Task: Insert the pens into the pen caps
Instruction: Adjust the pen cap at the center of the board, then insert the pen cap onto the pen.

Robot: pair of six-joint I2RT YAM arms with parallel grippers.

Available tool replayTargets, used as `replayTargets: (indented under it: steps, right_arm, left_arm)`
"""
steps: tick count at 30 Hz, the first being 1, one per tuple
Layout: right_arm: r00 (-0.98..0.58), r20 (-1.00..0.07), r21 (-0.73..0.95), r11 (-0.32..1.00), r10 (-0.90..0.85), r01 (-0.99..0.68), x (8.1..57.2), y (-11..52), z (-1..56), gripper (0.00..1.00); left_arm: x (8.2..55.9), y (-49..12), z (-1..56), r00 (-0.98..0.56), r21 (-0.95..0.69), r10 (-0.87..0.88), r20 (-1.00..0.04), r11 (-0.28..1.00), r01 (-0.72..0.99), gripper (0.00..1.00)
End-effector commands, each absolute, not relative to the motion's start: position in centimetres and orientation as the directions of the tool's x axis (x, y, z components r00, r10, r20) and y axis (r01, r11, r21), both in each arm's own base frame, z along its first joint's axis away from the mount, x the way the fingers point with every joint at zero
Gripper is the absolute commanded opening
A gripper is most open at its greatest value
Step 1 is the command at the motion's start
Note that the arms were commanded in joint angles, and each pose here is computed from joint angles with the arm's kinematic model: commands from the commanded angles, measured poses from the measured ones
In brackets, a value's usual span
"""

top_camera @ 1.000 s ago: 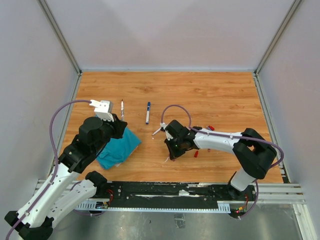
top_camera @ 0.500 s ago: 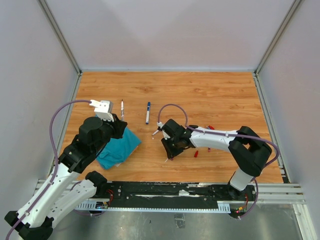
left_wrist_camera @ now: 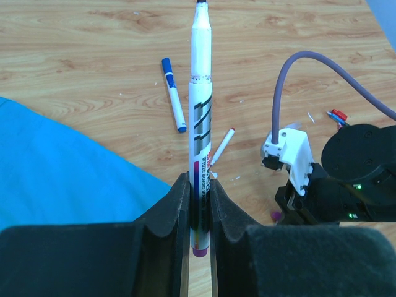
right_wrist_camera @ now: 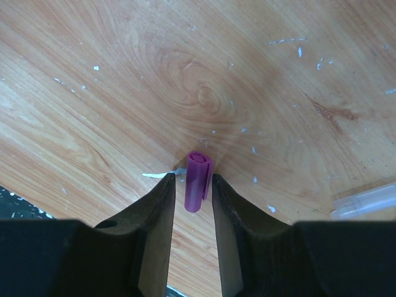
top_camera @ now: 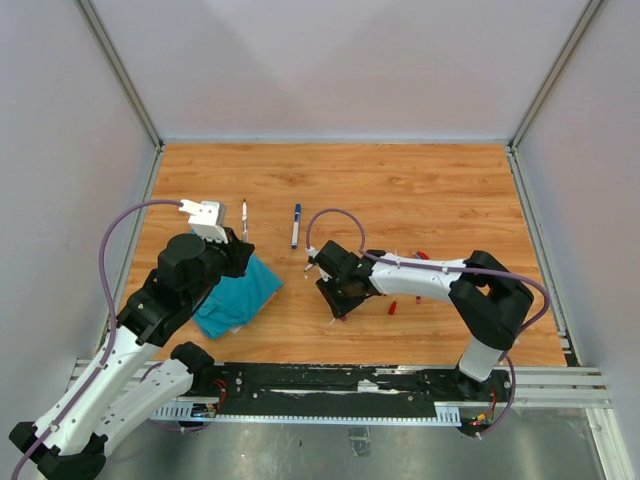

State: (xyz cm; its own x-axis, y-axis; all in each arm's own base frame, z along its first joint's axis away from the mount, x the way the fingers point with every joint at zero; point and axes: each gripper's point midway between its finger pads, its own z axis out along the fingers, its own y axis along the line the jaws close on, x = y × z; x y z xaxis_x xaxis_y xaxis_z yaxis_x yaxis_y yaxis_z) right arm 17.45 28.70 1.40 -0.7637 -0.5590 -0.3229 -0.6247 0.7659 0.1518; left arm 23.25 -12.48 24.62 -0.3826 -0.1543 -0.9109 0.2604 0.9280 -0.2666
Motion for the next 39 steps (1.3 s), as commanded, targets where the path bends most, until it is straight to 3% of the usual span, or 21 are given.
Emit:
replayTargets:
  steps: [1, 18, 26, 29, 32, 39]
  right_arm:
    - [-0.750, -0.117, -0.127, 0.759, -0.651, -0.639, 16.3, 21.9, -3.1, 0.32]
    - [-0.729, -0.029, -0.294, 0.703, -0.684, -0.648, 16.3, 19.9, -3.6, 0.24]
    - [-0.727, -0.031, -0.273, 0.706, -0.685, -0.653, 15.8, 20.1, -3.8, 0.09]
    - [-0.726, -0.066, -0.256, 0.715, -0.684, -0.651, 15.9, 20.4, -3.2, 0.01]
    - [-0.717, -0.132, -0.228, 0.725, -0.685, -0.650, 16.2, 21.2, -2.0, 0.01]
    - [-0.651, -0.414, -0.138, 0.751, -0.636, -0.646, 17.9, 23.6, 3.1, 0.01]
  left_arm:
    - [23.6, -12.5, 25.5, -0.349, -0.265, -0.162, -0.923, 0.926, 0.271, 0.01]
    - [23.4, -12.2, 25.7, -0.339, -0.264, -0.168, -0.925, 0.929, 0.260, 0.00]
    - [23.5, -12.2, 25.5, -0.343, -0.263, -0.166, -0.925, 0.930, 0.258, 0.01]
    - [23.6, -12.1, 25.4, -0.345, -0.259, -0.164, -0.924, 0.933, 0.250, 0.00]
    - [23.7, -11.8, 25.3, -0.344, -0.254, -0.165, -0.924, 0.939, 0.233, 0.00]
    - [24.0, -11.7, 25.3, -0.337, -0.248, -0.164, -0.927, 0.943, 0.223, 0.01]
